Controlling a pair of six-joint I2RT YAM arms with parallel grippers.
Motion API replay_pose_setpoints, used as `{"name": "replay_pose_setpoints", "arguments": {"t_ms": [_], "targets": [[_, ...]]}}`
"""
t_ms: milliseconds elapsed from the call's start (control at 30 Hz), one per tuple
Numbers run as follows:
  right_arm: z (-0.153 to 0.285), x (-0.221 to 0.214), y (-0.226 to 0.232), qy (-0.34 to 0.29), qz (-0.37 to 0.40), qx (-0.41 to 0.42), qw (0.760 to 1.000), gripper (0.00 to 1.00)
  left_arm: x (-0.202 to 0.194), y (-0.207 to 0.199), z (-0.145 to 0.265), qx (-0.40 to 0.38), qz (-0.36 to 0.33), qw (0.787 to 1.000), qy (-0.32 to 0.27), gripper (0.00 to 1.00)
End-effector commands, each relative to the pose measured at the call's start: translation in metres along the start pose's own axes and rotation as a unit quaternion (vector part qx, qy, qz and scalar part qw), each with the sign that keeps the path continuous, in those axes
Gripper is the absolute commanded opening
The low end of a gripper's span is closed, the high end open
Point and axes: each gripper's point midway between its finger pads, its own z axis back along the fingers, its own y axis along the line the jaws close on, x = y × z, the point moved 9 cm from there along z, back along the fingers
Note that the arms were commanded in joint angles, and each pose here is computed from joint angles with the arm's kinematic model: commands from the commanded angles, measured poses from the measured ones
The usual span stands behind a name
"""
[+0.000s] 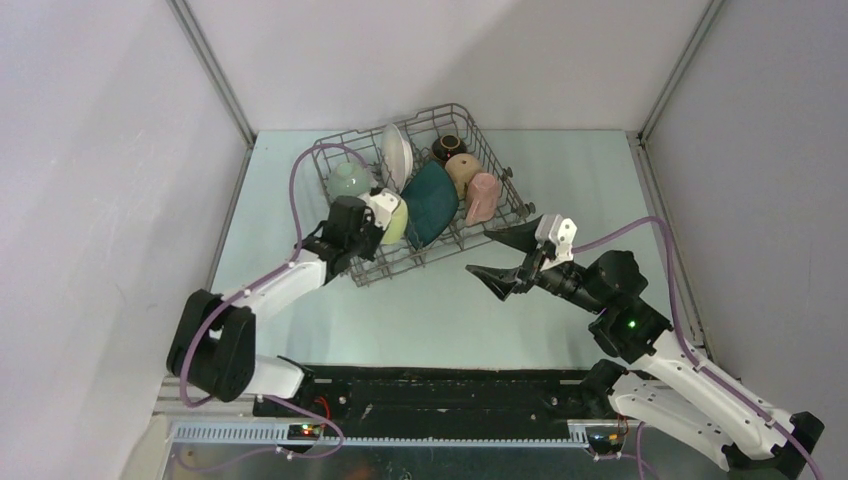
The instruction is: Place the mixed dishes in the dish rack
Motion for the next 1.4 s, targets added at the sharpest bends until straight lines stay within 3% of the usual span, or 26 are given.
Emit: {"name": "replay_pose_setpoints", "arguments": {"t_ms": [0,533,600,700,867,967,1167,1267,1300,1333,1367], "targets": [[-0.001,0.003,0.000,-0.006,-0.005,-0.004,1.000,0.71,0.026,0.005,-0.005,-0.011,-0.004,0.999,-0.031,0.00],[-0.007,0.000,0.002,-0.004,-0.014,0.005,1.000,0.71,0.004,0.010,-0.025,-0.036,-0.057,0.995,0.073,0.00],[-0.007,-0.001,0.003,-0.003,-0.014,0.007,1.000,0.71,0.001,0.010,-0.029,-0.040,-0.062,0.994,0.079,0.05],[-0.007,-0.001,0.003,-0.003,-0.016,0.007,1.000,0.71,0.001,0.009,-0.031,-0.047,-0.064,0.994,0.079,0.24],[-0.008,-0.001,0.002,-0.003,-0.016,0.002,1.000,0.71,-0.004,0.013,-0.030,-0.024,-0.069,0.992,0.102,0.44],[-0.008,-0.001,0.003,-0.003,-0.017,0.001,1.000,0.71,-0.006,0.017,-0.027,0.001,-0.069,0.991,0.115,0.64],[-0.010,-0.002,0.003,-0.002,-0.017,0.002,1.000,0.72,0.005,0.020,-0.015,0.023,-0.049,0.995,0.089,0.68],[-0.009,-0.002,0.002,-0.002,-0.022,-0.007,1.000,0.74,0.017,0.020,-0.003,0.033,-0.031,0.997,0.063,0.80],[-0.009,-0.002,0.002,-0.001,-0.026,-0.010,1.000,0.75,0.025,0.018,0.004,0.036,-0.022,0.998,0.049,0.84],[-0.009,-0.002,0.000,-0.001,-0.028,-0.019,0.999,0.79,0.029,0.018,0.007,0.039,-0.018,0.998,0.044,0.96],[-0.009,-0.003,0.000,0.002,-0.033,-0.025,0.999,0.92,0.036,0.016,0.014,0.041,-0.013,0.998,0.038,0.98]]}}
